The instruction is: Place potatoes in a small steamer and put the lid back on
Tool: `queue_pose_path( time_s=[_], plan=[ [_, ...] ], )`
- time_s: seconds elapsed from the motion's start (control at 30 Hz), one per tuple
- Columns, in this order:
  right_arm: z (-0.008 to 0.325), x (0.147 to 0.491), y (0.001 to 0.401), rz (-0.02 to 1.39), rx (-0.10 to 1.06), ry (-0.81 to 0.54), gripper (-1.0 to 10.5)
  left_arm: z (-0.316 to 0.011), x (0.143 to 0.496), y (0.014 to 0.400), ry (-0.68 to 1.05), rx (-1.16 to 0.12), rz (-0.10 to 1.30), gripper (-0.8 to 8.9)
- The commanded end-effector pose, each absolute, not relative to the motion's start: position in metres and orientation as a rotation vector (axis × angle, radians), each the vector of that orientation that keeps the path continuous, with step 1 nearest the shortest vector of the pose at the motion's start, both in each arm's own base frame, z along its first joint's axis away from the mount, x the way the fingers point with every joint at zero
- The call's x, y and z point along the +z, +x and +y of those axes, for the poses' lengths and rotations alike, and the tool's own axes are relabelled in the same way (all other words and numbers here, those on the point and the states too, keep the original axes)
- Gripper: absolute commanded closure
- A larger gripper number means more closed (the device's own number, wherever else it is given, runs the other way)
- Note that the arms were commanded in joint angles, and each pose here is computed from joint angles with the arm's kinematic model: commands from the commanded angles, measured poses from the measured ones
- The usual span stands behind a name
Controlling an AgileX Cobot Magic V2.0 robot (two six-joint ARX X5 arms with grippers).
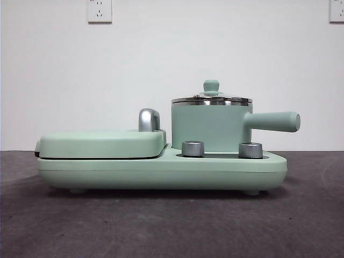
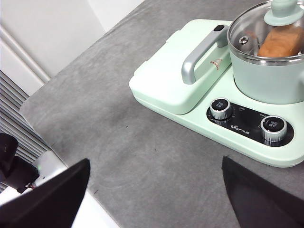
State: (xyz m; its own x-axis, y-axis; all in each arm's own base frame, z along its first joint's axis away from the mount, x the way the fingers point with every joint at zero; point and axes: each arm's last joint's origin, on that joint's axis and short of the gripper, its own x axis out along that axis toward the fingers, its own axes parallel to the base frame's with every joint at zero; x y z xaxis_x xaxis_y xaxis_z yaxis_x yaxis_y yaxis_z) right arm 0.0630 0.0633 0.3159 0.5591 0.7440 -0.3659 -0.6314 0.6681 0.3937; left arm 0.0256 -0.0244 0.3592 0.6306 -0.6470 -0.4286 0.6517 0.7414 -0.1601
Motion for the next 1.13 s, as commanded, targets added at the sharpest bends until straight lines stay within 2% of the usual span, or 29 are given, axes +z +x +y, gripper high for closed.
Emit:
queue_pose_path(
  time_s=[0.03,0.07,0.1,0.83,1.0,1.13],
  plan=[
    [0.065,0.318,0.063,0.52,0.836,0.208,8.8,-0.024,0.364,0.025,0.006,-0.753,0.455,7.86],
    [0.065,0.318,0.063,0.511,0.841,0.192,9.6,-0.025,0.364,0.026,0.005,-0.754,0.448,8.01],
    [0.065,0.319,0.063,0.506,0.839,0.189,9.2,-0.025,0.365,0.026,-0.002,-0.754,0.438,8.07],
    [0.065,0.32,0.063,0.494,0.844,0.195,9.3,-0.025,0.366,0.026,-0.008,-0.753,0.428,8.07],
    [0.065,0.32,0.063,0.494,0.844,0.195,9.3,-0.024,0.366,0.029,-0.013,-0.679,0.393,8.07],
    [0.065,0.32,0.063,0.494,0.844,0.195,9.3,-0.026,0.349,0.043,0.078,-0.585,0.308,8.07]
  ],
)
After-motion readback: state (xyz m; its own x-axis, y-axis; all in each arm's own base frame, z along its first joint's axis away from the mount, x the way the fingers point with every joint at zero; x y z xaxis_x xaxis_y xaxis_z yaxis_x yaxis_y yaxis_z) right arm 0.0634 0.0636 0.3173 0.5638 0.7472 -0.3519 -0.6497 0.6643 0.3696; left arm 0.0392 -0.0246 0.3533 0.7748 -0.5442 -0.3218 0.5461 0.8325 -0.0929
